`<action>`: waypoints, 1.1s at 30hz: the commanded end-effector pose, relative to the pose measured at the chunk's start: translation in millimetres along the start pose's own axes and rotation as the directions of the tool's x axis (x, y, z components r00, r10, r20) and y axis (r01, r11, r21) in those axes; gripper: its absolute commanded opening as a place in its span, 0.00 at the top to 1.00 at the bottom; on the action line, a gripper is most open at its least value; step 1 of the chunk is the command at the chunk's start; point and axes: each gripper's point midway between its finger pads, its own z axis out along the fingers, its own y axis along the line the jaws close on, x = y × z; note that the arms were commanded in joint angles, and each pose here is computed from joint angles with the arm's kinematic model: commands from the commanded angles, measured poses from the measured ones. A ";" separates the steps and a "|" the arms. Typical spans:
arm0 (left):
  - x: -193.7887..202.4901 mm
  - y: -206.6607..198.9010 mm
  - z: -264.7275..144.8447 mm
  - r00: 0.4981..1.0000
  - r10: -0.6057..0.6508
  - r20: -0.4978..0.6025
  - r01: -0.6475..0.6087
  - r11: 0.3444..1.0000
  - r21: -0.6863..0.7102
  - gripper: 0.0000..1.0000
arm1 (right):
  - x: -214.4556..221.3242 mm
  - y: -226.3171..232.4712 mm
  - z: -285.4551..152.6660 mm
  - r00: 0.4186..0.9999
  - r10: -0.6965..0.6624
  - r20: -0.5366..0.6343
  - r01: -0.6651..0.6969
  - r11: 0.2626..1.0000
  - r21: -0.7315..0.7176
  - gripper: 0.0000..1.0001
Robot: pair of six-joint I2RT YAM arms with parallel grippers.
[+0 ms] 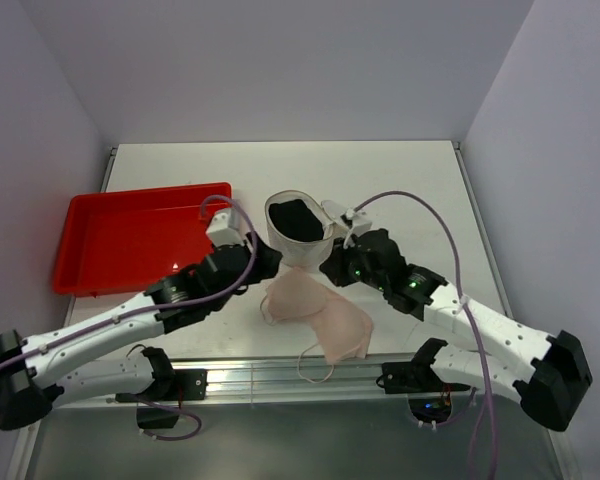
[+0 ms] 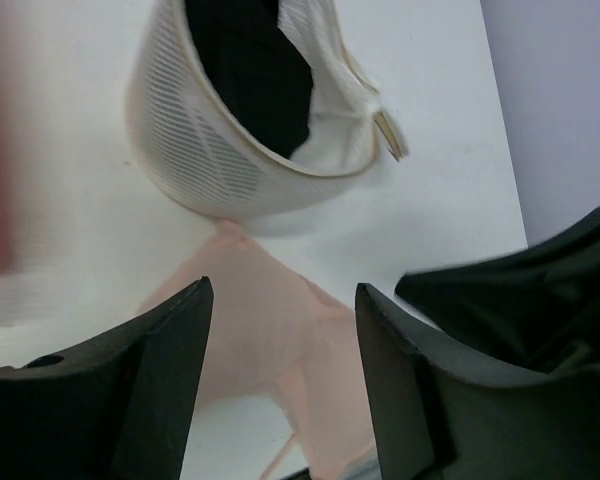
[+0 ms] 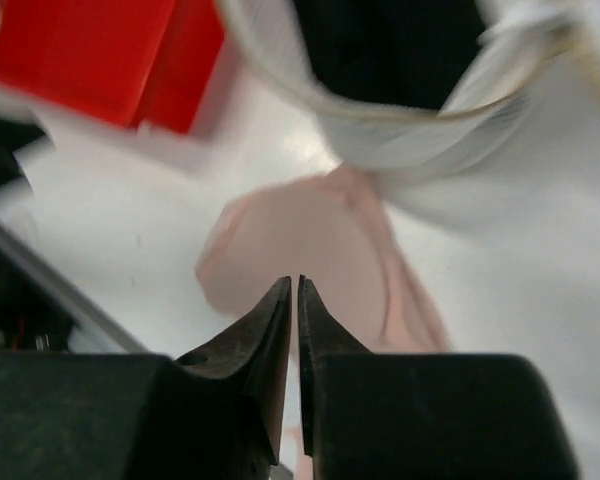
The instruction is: Place the bra in the laundry bag and zip it closed
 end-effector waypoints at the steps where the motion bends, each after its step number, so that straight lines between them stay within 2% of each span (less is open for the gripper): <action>1: -19.5 28.8 -8.9 0.997 -0.006 0.072 0.008 1.000 -0.027 0.36 | 28.9 22.2 10.3 0.990 -0.114 -0.087 0.106 0.991 -0.086 0.85; 3: -31.3 40.5 -16.9 0.994 -0.018 0.106 0.022 0.999 -0.036 0.39 | 49.4 36.9 18.1 0.973 -0.176 -0.146 0.159 0.980 -0.123 0.78; 4: -32.8 46.6 -19.1 0.994 -0.013 0.111 0.019 0.999 -0.051 0.40 | 48.8 42.8 20.9 0.968 -0.210 -0.140 0.192 0.973 -0.127 0.72; 7: -45.4 62.0 -32.3 0.989 -0.008 0.148 0.022 0.995 -0.096 0.41 | 65.1 60.8 31.8 0.936 -0.308 -0.167 0.283 0.946 -0.158 0.62; 8: -51.3 62.7 -39.0 0.986 -0.011 0.165 0.026 0.996 -0.089 0.41 | 69.0 63.6 34.8 0.927 -0.333 -0.171 0.308 0.938 -0.156 0.51; 10: -58.8 69.4 -46.8 0.982 -0.002 0.189 0.023 0.993 -0.112 0.42 | 82.6 72.7 42.2 0.894 -0.402 -0.197 0.372 0.912 -0.173 0.36; 13: -71.4 74.3 -61.2 0.974 -0.003 0.226 0.032 0.992 -0.123 0.42 | 99.8 78.7 51.3 0.839 -0.499 -0.219 0.469 0.866 -0.175 0.27; 17: -84.6 81.0 -78.2 0.963 -0.007 0.269 0.044 0.990 -0.134 0.42 | 116.6 67.1 66.7 0.761 -0.587 -0.277 0.584 0.805 -0.102 0.23; 23: -89.2 94.0 -92.0 0.953 -0.019 0.303 0.068 0.986 -0.151 0.43 | 132.2 67.4 78.2 0.648 -0.685 -0.333 0.706 0.704 -0.075 0.22; 26: -87.1 100.1 -94.1 0.951 -0.024 0.308 0.077 0.984 -0.160 0.43 | 132.9 61.4 86.8 0.612 -0.706 -0.356 0.751 0.660 -0.018 0.22; 29: -83.0 103.8 -93.2 0.953 -0.024 0.302 0.078 0.983 -0.167 0.43 | 124.0 55.0 94.8 0.611 -0.707 -0.356 0.772 0.631 0.073 0.28; 32: -77.8 109.7 -89.5 0.954 -0.017 0.298 0.076 0.979 -0.188 0.43 | 119.5 54.2 98.8 0.610 -0.715 -0.342 0.782 0.613 0.112 0.38; 33: -76.0 111.3 -88.3 0.956 -0.014 0.294 0.074 0.978 -0.196 0.43 | 118.6 53.2 100.0 0.615 -0.713 -0.338 0.780 0.614 0.123 0.45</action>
